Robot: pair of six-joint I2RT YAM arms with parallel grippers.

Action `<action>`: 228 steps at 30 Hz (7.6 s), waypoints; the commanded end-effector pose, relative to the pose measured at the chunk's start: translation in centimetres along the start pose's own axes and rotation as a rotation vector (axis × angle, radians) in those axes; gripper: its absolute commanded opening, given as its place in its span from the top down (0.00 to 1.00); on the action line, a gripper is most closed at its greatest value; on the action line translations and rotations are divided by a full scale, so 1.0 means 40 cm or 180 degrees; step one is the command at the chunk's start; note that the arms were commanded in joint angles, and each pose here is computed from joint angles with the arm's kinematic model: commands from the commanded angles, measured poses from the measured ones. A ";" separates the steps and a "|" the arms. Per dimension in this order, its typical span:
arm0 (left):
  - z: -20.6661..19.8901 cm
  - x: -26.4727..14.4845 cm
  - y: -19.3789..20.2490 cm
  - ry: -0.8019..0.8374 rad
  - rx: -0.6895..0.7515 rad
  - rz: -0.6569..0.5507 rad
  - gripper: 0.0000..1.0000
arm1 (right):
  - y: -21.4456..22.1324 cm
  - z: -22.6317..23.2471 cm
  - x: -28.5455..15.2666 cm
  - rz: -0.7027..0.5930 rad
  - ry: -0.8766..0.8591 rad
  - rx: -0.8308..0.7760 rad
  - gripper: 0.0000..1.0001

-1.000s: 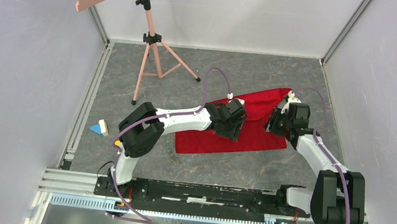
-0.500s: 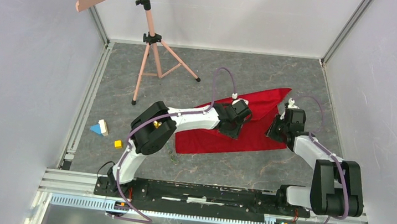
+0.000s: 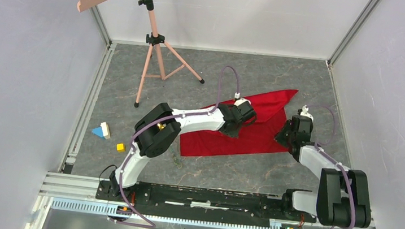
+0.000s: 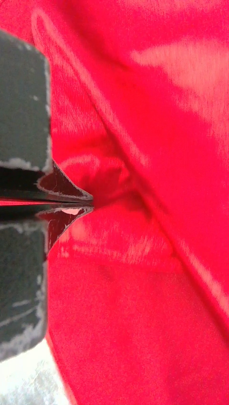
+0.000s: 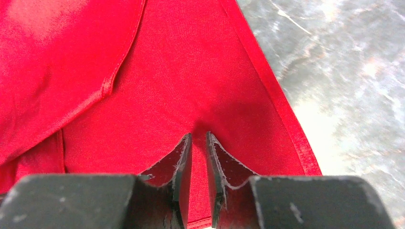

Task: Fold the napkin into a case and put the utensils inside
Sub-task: Smooth out the napkin at the center of the board, then flatten the napkin at the center of the board, then pick up the flattened napkin from the center of the board.

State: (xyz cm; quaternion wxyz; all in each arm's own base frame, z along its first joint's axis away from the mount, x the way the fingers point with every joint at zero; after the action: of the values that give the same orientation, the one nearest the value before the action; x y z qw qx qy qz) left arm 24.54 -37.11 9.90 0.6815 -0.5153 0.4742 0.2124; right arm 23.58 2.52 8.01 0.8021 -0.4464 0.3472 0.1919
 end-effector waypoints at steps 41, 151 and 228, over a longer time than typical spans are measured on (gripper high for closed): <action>0.314 -0.604 0.200 0.1473 -0.0438 -0.1449 0.03 | 0.166 0.235 -0.149 0.0837 0.0733 -0.0184 0.46; 0.092 -0.252 0.098 0.1890 -0.0838 -0.0221 0.13 | -0.183 -0.022 -0.083 -0.0362 -0.0039 -0.0573 0.21; 0.214 -0.524 -0.048 0.2481 -0.0727 -0.0822 0.00 | -0.157 0.051 -0.172 0.0195 -0.0170 -0.0807 0.12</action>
State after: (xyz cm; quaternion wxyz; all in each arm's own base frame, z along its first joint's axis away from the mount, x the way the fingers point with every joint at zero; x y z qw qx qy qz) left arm 21.67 -26.99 30.23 0.4059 -0.7064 0.5795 -0.0206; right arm 26.99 1.55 17.32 0.7535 -0.5248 0.2709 0.2890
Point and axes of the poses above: each gripper's point midway between its finger pads, its own x axis out along the fingers, its own z axis along the line the jaws close on, y = z × x, the point moved 9 cm from there along -x, back along the fingers, and after that the axes turned 5 degrees about x, right-handed, at the moved point
